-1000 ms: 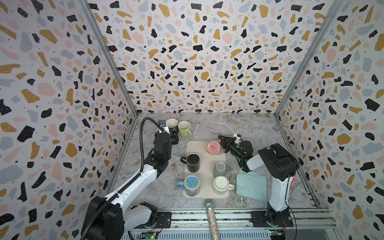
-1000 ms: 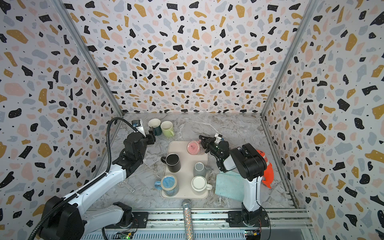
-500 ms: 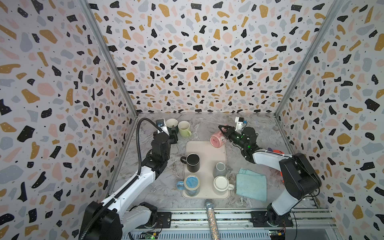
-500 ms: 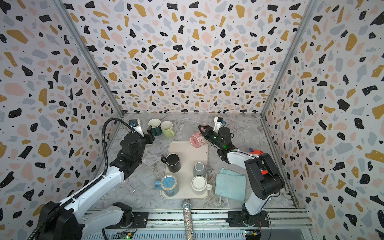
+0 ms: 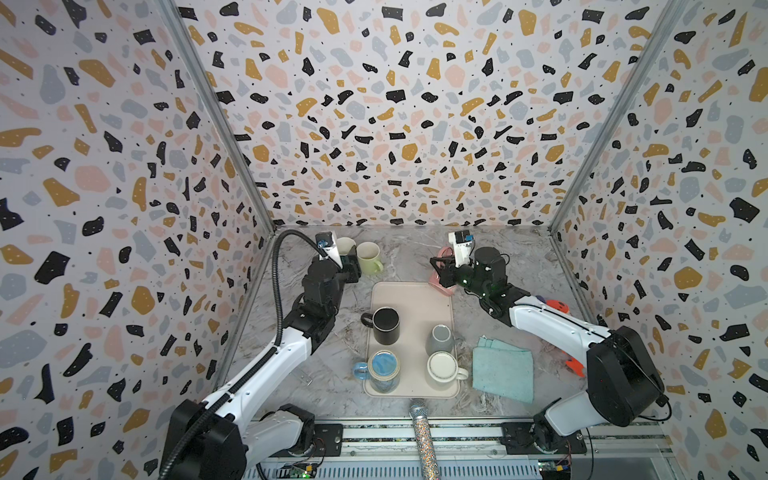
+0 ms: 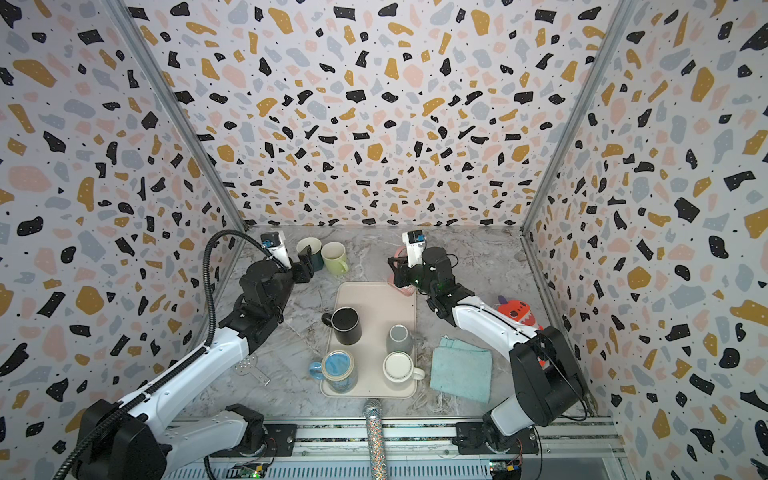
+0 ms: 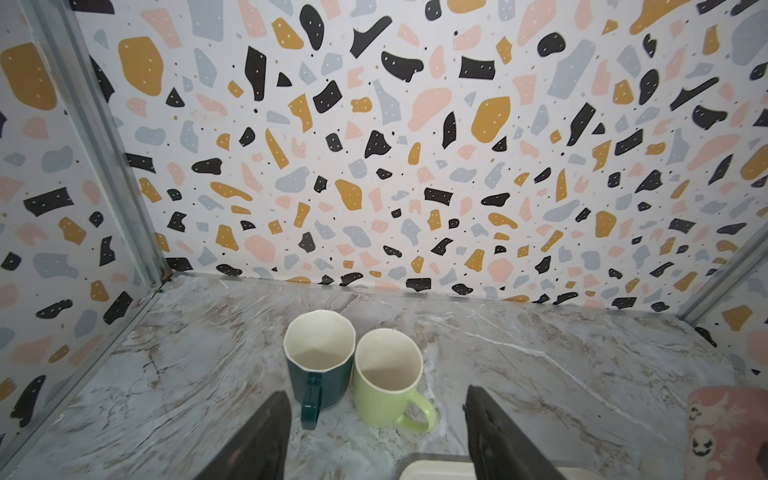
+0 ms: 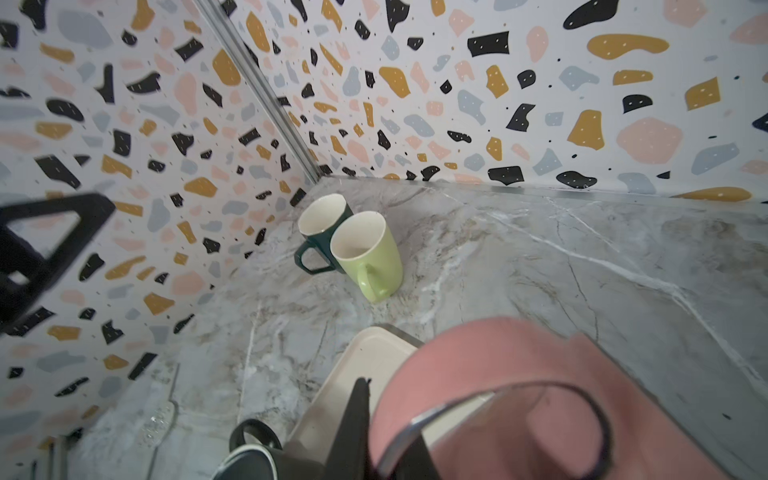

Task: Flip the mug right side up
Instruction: 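Lift the pink mug with the right gripper and turn it upright, then hold the pink mug up with the right gripper while the left gripper reaches to it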

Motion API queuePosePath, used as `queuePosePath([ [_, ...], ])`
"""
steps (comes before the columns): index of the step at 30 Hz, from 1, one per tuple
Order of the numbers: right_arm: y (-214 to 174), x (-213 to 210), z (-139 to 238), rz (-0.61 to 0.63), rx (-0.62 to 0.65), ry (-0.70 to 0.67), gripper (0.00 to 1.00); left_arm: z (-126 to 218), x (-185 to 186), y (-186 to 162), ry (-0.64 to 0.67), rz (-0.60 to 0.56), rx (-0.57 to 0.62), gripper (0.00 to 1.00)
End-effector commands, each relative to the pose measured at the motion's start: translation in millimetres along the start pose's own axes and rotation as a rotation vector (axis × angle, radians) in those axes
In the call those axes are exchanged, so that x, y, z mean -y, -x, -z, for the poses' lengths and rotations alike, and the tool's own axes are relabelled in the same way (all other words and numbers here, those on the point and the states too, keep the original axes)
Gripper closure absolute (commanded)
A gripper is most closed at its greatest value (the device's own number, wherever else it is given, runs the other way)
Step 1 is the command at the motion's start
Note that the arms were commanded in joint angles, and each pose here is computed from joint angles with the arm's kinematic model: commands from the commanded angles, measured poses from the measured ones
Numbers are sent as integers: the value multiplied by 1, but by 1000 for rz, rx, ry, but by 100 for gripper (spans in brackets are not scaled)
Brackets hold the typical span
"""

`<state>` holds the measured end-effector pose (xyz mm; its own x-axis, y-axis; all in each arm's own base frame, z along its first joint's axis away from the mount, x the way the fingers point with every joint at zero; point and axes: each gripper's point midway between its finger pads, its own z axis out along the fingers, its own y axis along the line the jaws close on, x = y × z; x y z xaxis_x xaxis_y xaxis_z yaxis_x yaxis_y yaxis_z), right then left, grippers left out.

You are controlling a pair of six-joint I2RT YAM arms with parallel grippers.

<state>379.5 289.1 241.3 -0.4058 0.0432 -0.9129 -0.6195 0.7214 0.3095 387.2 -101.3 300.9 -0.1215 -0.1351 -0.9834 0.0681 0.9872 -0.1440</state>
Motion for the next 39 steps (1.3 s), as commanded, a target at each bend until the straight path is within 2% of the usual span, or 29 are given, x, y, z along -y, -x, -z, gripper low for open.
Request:
queuePosePath([
  [1, 58, -37, 23, 313, 149, -22, 100, 0, 15, 29, -76, 22, 59, 32],
  [8, 46, -59, 34, 639, 186, -151, 100, -1, 38, 49, -181, -43, 70, 33],
  [14, 44, -69, 46, 911, 249, -319, 100, -4, 48, 61, -215, -185, 35, 33],
  [18, 44, -66, 48, 1066, 271, -467, 100, 0, 72, 72, -340, -231, 35, 33],
  [22, 44, -65, 49, 1146, 298, -561, 100, 7, 99, 76, -496, -263, 19, 32],
  [29, 47, -69, 46, 1192, 314, -593, 100, 30, 142, 47, -831, -381, -118, 30],
  [39, 45, -71, 42, 1250, 308, -601, 100, 54, 155, 16, -1034, -475, -253, 23],
])
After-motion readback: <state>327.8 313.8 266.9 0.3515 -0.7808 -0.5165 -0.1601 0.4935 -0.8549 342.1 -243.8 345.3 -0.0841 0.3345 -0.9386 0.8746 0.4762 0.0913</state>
